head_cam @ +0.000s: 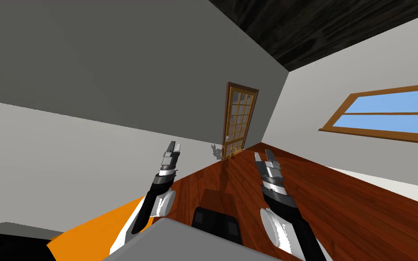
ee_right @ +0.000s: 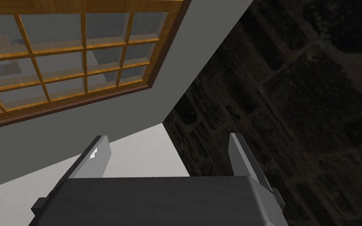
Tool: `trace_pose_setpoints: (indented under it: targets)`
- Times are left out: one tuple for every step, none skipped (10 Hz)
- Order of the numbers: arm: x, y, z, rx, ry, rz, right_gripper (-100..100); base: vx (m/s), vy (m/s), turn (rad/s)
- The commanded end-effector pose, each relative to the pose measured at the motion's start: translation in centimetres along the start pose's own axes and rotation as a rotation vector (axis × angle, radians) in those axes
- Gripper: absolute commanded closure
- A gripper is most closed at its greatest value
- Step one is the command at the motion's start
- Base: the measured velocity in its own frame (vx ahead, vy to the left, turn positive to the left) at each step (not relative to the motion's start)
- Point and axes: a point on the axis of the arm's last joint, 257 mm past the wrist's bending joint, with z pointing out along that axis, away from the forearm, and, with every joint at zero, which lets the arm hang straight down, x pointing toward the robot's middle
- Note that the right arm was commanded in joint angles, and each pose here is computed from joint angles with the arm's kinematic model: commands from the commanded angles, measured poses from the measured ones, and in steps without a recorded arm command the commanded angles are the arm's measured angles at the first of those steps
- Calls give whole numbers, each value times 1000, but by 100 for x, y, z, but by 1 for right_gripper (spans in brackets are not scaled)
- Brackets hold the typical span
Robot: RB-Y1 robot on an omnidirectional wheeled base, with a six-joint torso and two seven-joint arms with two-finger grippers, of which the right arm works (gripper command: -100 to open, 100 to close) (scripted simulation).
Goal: Pull the door open
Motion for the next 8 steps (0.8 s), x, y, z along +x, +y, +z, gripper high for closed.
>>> trace_pose_setpoints:
  targets:
    - [3,-95,-18,11,10,-39,-100,114,-52,53]
    - [8,-151,-28,18,16,-59,-100,91,-51,41]
    - [12,-207,-39,24,21,-79,-100,83,-47,47]
    - [16,-263,-50,31,27,-99,-100,66,-36,61]
    - [20,-318,-61,38,32,-119,-100,62,-34,47]
    - [23,-373,-73,44,38,-139,-100,89,-16,36]
    - [26,-430,-85,50,44,-160,-100,102,-28,57]
    - [28,-493,-100,58,50,-183,-100,96,-47,52]
